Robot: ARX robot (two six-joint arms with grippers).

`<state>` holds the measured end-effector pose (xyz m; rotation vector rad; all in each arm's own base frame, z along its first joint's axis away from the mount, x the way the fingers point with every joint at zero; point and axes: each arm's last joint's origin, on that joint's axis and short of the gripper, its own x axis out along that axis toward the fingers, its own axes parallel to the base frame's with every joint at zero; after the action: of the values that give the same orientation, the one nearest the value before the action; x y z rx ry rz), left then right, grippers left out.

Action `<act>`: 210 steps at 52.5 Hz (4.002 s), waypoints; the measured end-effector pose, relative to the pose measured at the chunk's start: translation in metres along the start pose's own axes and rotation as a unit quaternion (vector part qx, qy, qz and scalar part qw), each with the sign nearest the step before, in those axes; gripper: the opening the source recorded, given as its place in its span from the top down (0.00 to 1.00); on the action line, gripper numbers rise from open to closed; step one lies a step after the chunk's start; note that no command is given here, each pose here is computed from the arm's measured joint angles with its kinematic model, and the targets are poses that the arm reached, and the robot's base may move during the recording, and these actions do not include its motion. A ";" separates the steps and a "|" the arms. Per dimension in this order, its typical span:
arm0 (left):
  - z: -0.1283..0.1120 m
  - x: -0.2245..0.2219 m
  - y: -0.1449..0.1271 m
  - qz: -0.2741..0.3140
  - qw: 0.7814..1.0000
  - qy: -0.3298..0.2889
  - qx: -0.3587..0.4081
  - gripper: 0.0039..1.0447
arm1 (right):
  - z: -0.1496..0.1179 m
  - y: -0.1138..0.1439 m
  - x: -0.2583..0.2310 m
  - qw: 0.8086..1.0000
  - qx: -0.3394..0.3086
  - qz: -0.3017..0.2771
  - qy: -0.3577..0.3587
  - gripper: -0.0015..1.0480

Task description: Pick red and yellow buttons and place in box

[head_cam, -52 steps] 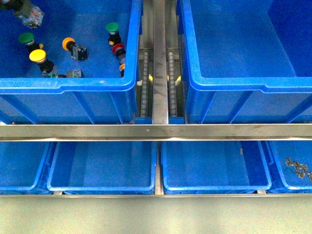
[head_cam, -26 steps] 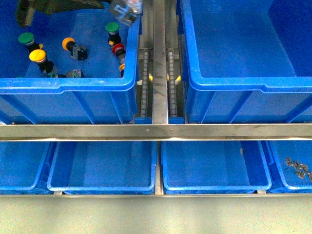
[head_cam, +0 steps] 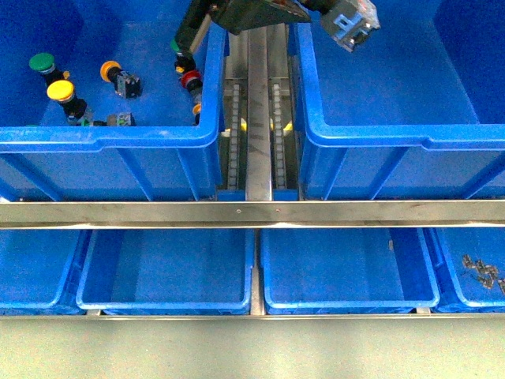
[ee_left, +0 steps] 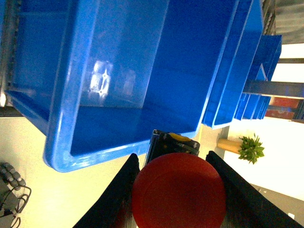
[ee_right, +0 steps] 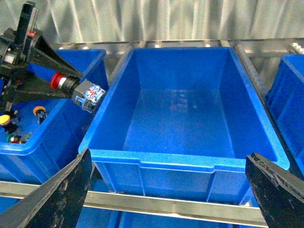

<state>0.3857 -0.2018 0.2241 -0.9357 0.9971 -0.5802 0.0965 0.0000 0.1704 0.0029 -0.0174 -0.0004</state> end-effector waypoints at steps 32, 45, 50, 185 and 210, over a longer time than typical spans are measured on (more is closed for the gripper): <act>-0.004 0.007 -0.016 0.001 1.000 0.002 0.025 0.68 | 0.005 0.046 0.133 0.929 -0.305 0.192 0.081 0.06; -0.015 0.013 -0.023 -0.004 0.999 0.016 0.029 0.68 | 0.004 0.058 0.176 0.903 -0.377 0.207 0.024 0.06; -0.017 0.014 -0.026 -0.006 0.999 0.019 0.029 0.68 | 0.000 0.059 0.192 0.899 -0.391 0.196 0.014 0.06; -0.125 -0.246 0.161 0.266 0.740 -0.456 0.416 0.94 | 0.022 0.027 0.122 0.956 -0.256 0.049 0.138 0.61; -0.158 -0.245 0.147 0.261 0.736 -0.460 0.422 0.98 | 0.026 0.049 0.097 0.963 -0.240 0.061 0.106 0.61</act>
<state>0.1353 0.0005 0.1700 -0.0105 -0.0090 0.0041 0.1935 0.0487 0.1987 -0.4841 0.1975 0.1185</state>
